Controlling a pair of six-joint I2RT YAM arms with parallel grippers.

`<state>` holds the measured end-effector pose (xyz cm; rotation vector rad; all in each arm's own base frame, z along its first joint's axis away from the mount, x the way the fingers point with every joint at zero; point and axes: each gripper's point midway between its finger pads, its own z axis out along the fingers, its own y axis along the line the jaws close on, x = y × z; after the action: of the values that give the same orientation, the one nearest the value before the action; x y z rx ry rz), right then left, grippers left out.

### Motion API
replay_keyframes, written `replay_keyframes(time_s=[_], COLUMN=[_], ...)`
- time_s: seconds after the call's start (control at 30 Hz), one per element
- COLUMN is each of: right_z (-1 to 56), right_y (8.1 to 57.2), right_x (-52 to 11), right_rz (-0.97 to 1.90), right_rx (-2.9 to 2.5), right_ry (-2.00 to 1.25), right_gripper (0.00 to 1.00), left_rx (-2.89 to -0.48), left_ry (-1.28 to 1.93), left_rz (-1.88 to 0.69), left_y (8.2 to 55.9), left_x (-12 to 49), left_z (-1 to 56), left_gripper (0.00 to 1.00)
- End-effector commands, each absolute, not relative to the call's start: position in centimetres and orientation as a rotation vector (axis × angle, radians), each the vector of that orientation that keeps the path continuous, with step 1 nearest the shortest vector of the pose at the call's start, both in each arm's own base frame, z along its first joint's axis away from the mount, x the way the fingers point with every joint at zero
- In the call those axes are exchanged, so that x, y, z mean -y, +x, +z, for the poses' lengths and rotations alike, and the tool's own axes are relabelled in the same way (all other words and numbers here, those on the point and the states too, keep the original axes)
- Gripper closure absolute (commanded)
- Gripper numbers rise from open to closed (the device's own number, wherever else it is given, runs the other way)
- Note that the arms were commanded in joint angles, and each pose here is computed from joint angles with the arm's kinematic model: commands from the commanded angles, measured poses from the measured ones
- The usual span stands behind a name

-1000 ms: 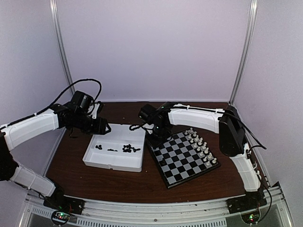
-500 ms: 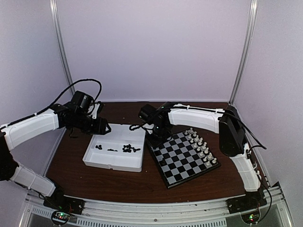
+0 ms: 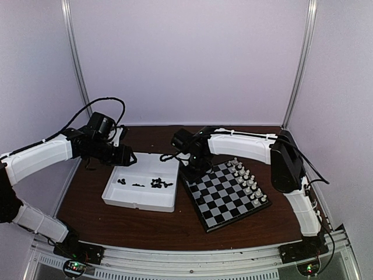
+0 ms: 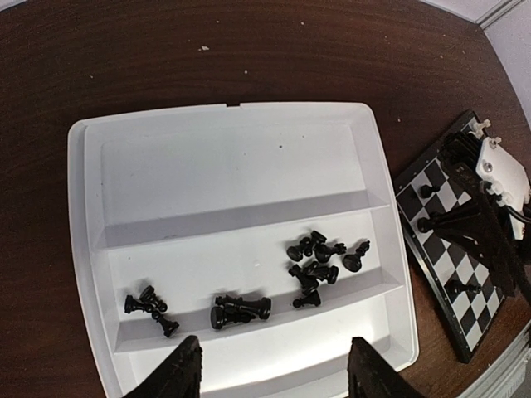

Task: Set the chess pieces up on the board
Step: Place the chess piece on the chessboard.

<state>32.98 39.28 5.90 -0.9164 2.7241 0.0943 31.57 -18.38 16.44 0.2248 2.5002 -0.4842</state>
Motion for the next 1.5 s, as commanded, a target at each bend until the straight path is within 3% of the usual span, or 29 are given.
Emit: replay_keyframes(time_s=[0.0,0.27,0.47,0.7,0.97,1.47], right_z=[7.1,7.1,8.5,11.0,15.0,20.7], right_y=[32.7,32.6,32.8,33.0,32.6,31.9], right_x=[-38.6,-38.5,-38.8,-39.1,-39.7,-38.6], right_rz=[0.089,0.093,0.12,0.17,0.295,0.448], right_rx=[-2.718,-2.721,-2.69,-2.638,-2.531,-2.317], right_ry=[-0.908,-0.908,-0.899,-0.883,-0.868,-0.766], right_gripper=[0.91,0.88,0.78,0.73,0.71,0.72], left_rx=[-2.471,-2.475,-2.481,-2.491,-2.456,-2.476], left_ry=[0.232,0.234,0.238,0.254,0.494,0.795], left_rz=[-0.51,-0.515,-0.514,-0.497,-0.519,-0.317], left_y=[32.0,31.9,31.8,31.6,31.3,32.4], left_x=[18.8,18.9,18.9,18.9,22.0,23.9], left_z=[17.4,17.2,17.0,16.0,15.0,10.5], left_gripper=[0.4,0.4,0.4,0.4,0.4,0.58])
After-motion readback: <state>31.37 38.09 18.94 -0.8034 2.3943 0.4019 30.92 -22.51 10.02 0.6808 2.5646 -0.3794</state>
